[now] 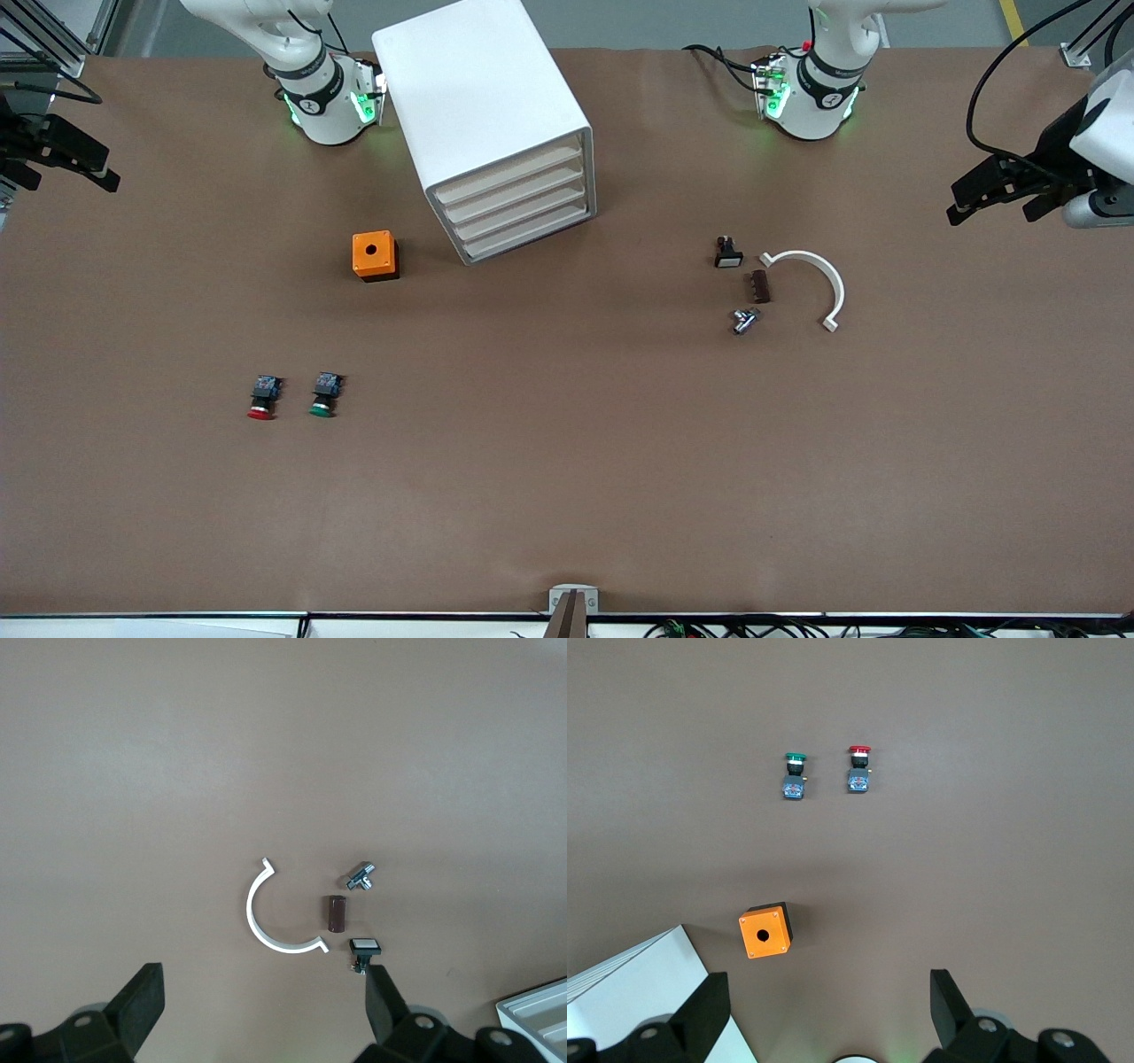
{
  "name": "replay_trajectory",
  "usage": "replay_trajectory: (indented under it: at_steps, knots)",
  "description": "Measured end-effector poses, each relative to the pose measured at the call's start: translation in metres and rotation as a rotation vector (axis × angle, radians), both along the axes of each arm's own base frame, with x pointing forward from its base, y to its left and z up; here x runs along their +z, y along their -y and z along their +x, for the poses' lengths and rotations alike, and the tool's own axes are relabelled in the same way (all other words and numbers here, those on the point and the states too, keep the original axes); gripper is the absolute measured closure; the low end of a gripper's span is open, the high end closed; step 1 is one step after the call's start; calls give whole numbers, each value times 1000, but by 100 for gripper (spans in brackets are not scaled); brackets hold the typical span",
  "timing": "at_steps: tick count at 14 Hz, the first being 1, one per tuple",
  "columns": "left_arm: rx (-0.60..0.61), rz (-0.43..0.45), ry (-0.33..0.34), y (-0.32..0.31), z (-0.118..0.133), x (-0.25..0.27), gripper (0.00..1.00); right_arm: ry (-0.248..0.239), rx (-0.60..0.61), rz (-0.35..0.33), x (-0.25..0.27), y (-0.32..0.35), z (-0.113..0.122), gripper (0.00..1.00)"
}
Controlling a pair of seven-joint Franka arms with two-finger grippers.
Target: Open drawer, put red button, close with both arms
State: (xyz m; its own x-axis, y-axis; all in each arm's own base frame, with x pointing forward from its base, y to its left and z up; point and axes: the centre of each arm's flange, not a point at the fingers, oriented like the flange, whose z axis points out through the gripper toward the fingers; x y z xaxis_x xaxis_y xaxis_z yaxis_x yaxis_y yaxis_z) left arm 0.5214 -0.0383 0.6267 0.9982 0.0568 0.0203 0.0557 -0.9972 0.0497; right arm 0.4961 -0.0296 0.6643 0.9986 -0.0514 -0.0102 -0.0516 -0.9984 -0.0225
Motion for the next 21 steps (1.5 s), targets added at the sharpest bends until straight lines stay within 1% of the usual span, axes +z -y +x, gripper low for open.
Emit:
replay_trajectory:
  at_steps: [7, 12, 15, 18, 21]
  knots:
    - [0, 0, -5, 0, 1, -3, 0, 4, -8, 1, 2, 4, 0, 0]
    - [38, -1, -40, -20, 13, -21, 0, 7, -10, 1, 6, 5, -1, 0]
    - [29, -1, -92, -16, 26, -49, 0, 10, -10, 1, 8, 5, -1, 0]
    - [-3, -1, -168, 10, 41, -91, 0, 4, -9, 1, 6, 5, 0, 0]
    - [38, 12, -252, 62, 49, -135, 0, -36, -8, 0, -13, 4, 11, 0]
